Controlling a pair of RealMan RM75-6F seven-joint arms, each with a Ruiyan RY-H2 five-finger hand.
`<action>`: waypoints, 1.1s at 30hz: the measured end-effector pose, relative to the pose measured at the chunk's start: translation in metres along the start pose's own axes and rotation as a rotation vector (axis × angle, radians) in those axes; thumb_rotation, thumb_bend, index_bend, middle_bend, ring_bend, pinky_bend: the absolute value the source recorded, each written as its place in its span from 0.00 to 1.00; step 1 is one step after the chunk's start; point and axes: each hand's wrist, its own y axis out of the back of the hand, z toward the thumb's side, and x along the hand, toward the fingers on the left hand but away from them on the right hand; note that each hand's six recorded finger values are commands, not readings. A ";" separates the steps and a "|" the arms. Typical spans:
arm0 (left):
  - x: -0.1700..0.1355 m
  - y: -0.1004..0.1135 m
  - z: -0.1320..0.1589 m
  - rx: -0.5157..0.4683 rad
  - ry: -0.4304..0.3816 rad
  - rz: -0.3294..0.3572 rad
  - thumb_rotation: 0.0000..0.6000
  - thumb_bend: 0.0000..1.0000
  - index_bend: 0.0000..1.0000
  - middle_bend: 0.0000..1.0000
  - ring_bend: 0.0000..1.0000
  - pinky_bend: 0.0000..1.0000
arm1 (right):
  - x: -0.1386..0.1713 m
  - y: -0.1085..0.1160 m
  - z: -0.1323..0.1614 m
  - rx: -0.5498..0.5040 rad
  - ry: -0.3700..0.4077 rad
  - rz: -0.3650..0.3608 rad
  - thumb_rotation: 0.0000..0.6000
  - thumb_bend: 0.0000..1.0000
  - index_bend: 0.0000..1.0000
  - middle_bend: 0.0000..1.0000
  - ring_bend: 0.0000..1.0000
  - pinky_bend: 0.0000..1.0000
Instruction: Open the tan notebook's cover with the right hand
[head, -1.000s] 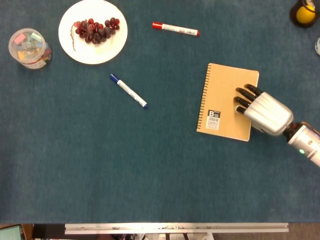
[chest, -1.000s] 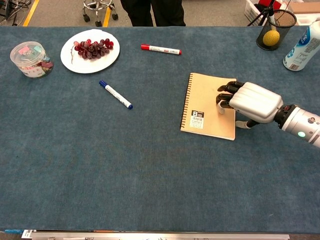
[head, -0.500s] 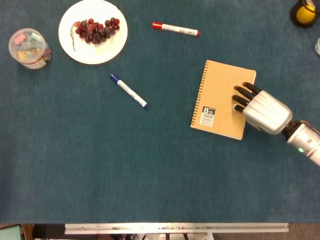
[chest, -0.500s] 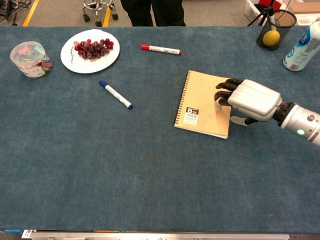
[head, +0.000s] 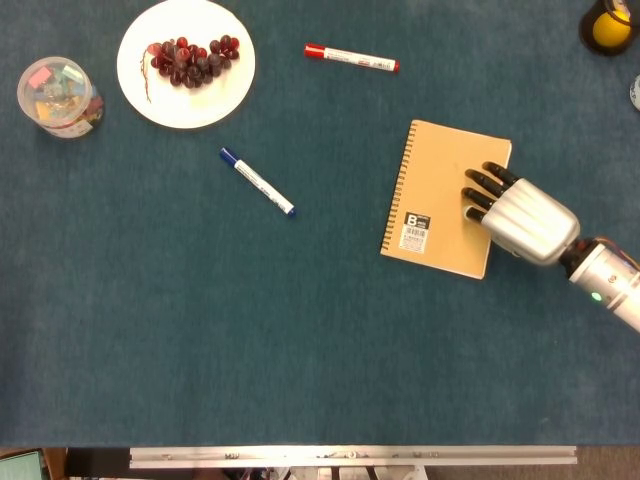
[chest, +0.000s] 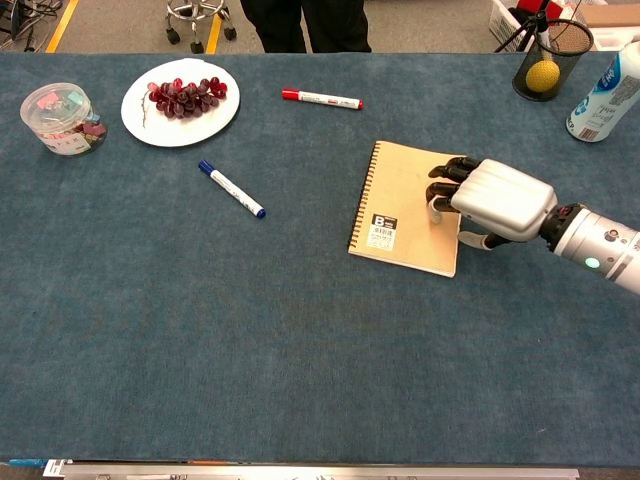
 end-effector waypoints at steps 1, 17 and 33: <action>0.000 0.000 0.000 -0.001 0.000 0.000 1.00 0.41 0.25 0.14 0.18 0.11 | 0.000 0.000 0.000 0.005 0.001 -0.003 1.00 0.28 0.42 0.32 0.14 0.18; -0.001 -0.001 -0.001 -0.010 -0.003 -0.013 1.00 0.41 0.25 0.14 0.18 0.11 | -0.001 -0.001 0.002 0.029 0.001 -0.046 1.00 0.28 0.33 0.30 0.14 0.18; -0.002 -0.001 -0.002 -0.011 0.000 -0.019 1.00 0.41 0.25 0.14 0.18 0.11 | -0.008 -0.003 0.003 0.032 -0.009 -0.059 1.00 0.28 0.32 0.29 0.14 0.18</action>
